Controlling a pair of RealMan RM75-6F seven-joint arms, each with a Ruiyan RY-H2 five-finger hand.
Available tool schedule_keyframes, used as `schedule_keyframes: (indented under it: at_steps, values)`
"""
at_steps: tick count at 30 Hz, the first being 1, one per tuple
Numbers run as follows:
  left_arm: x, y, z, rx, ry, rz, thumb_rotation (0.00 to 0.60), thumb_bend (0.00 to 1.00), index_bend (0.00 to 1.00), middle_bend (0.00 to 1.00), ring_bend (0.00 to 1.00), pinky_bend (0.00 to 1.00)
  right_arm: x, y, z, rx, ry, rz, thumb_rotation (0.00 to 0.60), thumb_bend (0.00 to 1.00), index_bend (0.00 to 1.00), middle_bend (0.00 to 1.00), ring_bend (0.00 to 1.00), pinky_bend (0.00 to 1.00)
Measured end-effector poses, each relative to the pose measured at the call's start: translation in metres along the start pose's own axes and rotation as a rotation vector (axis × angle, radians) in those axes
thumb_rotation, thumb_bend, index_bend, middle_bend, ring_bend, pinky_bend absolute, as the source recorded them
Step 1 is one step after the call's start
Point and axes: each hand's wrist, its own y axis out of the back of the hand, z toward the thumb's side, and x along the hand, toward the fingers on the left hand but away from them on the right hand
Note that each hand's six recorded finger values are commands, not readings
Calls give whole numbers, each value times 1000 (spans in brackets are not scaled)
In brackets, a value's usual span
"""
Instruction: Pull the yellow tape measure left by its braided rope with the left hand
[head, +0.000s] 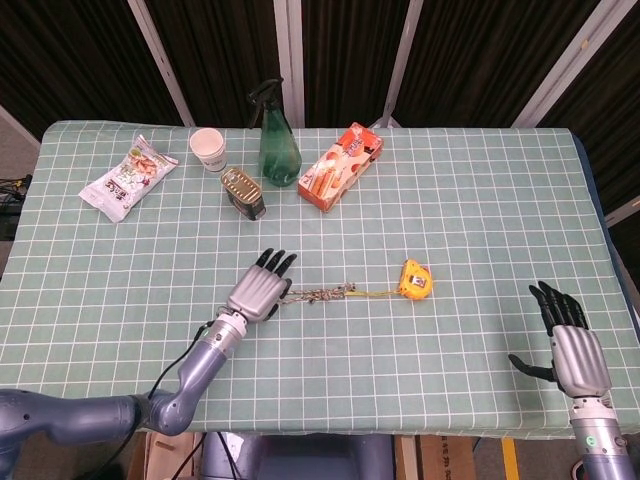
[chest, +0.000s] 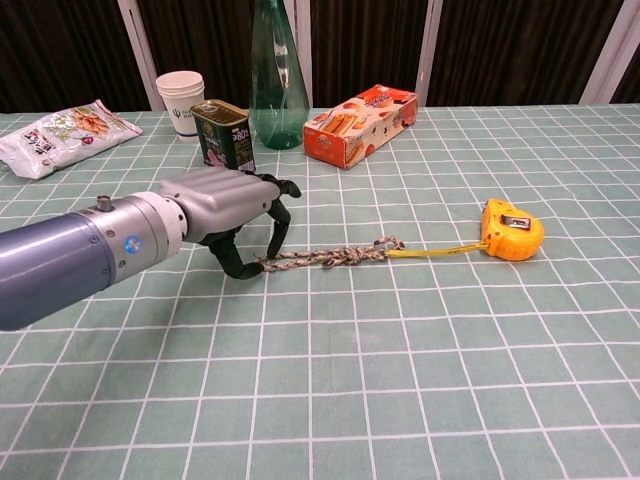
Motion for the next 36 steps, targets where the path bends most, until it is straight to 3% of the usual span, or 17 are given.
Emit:
schedule_keyframes:
  at_steps: [22, 36]
  values:
    - [2, -7, -1, 1, 7, -8, 600, 459, 536, 36, 0, 66, 0, 1, 2, -11, 2, 1, 600, 167, 0, 0, 0, 0]
    - [2, -12, -4, 5, 16, -17, 600, 539, 585, 43, 0, 66, -1, 2, 3, -14, 2, -4, 600, 168, 0, 0, 0, 0]
